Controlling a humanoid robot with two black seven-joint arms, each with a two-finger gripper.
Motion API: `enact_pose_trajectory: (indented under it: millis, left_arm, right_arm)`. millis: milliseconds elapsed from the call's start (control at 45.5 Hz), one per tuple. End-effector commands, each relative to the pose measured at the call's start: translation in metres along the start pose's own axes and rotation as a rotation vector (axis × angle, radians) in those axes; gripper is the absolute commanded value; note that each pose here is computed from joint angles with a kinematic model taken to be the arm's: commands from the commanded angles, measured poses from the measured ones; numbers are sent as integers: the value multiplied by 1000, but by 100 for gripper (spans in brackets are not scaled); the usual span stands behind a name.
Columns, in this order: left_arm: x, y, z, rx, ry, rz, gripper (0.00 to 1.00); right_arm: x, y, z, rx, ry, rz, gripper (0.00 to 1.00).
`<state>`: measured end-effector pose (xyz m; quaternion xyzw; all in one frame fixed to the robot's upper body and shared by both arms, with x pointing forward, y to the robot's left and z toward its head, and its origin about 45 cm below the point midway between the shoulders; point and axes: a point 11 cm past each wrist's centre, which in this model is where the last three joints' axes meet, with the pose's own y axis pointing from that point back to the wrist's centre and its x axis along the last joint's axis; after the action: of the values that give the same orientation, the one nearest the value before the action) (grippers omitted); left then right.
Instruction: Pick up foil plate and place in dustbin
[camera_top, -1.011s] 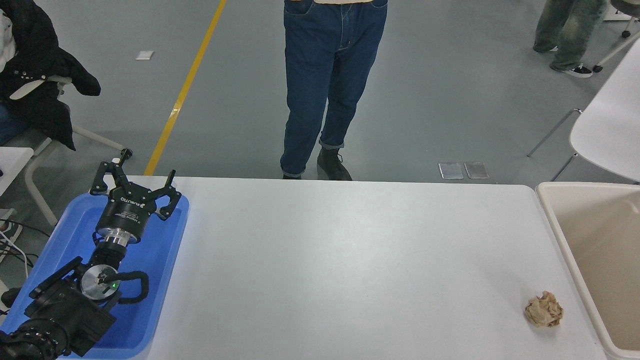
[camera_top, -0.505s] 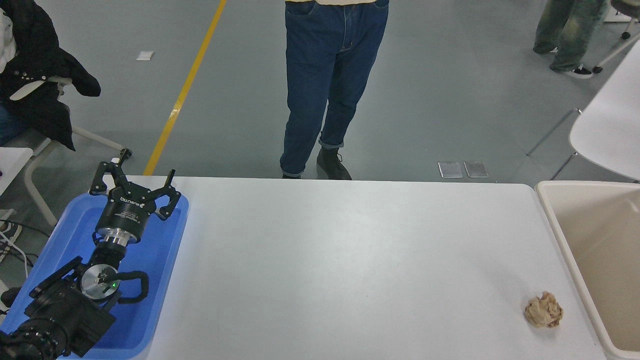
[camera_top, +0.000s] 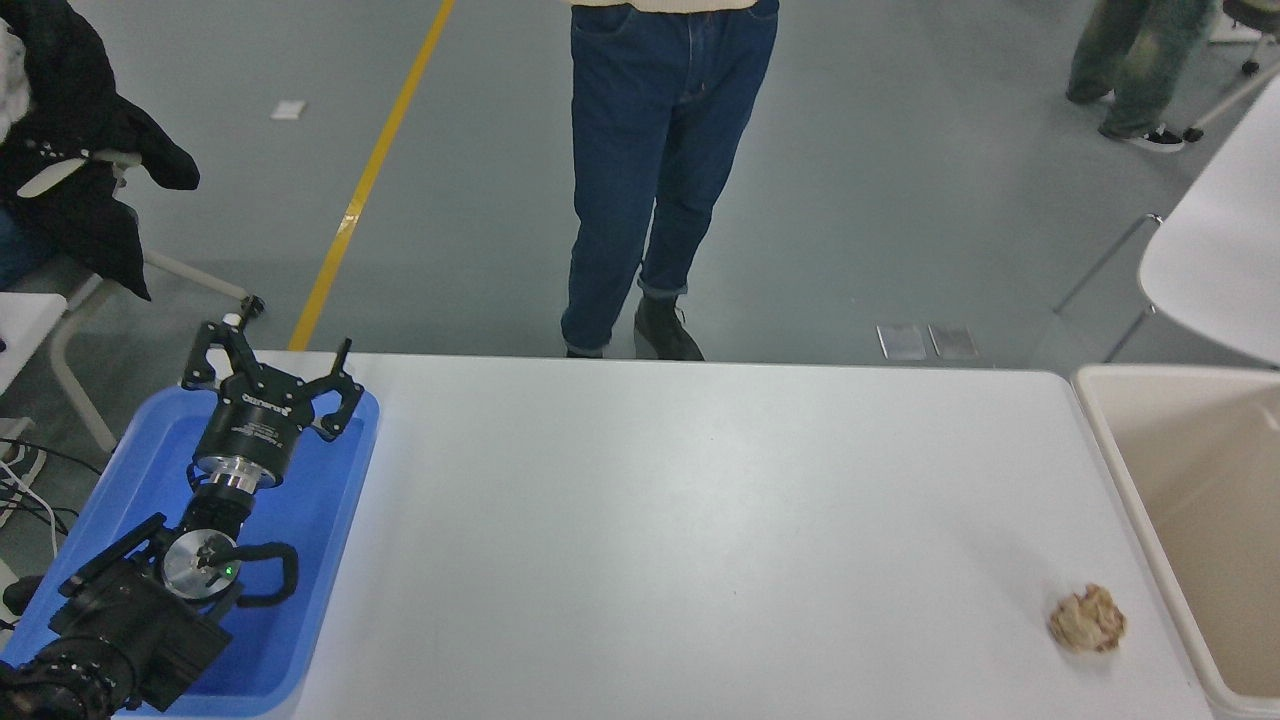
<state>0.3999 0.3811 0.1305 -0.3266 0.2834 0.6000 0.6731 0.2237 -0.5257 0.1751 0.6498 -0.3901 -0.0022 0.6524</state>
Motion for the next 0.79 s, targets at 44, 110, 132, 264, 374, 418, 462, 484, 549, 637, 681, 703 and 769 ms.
enact_pose_trajectory:
  millis: [44, 110, 132, 264, 374, 418, 462, 484, 549, 637, 681, 703, 769]
  left_arm:
    - [1, 1, 1, -5, 1, 3, 100]
    - [1, 1, 1, -5, 1, 3, 100]
    - [1, 1, 1, -5, 1, 3, 100]
    - [0, 0, 0, -2, 1, 1, 100]
    - [0, 0, 0, -3, 1, 0, 100]
    - [0, 0, 0, -1, 1, 0, 100]
    - [0, 0, 0, -1, 1, 0, 100]
    - [0, 0, 0, -1, 1, 0, 100]
    - [0, 0, 0, -1, 1, 0, 100]
    - [0, 0, 0, -1, 1, 0, 100]
    - [0, 0, 0, 0, 0, -1, 100]
    - [0, 0, 0, -1, 1, 0, 100]
    - [0, 0, 0, -1, 1, 0, 100]
  right_arm:
    - [-21, -10, -14, -4, 82, -90, 100]
    - [-19, -11, -6, -59, 90, -85, 100]
    - [-20, -12, -3, -74, 91, -87, 100]
    - [-26, -9, 10, -122, 54, -106, 100]
    - [-29, -12, 21, -188, 73, -128, 100]
    - [-23, -10, 20, -204, 85, -126, 100]
    - [-17, -7, 21, -230, 95, -133, 100]
    - [-14, -6, 20, -242, 104, -133, 100]
    - [2, 1, 16, -278, 137, -124, 100]
    - [20, 12, 8, -317, 209, -133, 100]
    - [27, 17, 3, -328, 237, -155, 100]
    - [29, 20, -1, -333, 252, -173, 100]
    - [36, 30, -18, -331, 278, -245, 100]
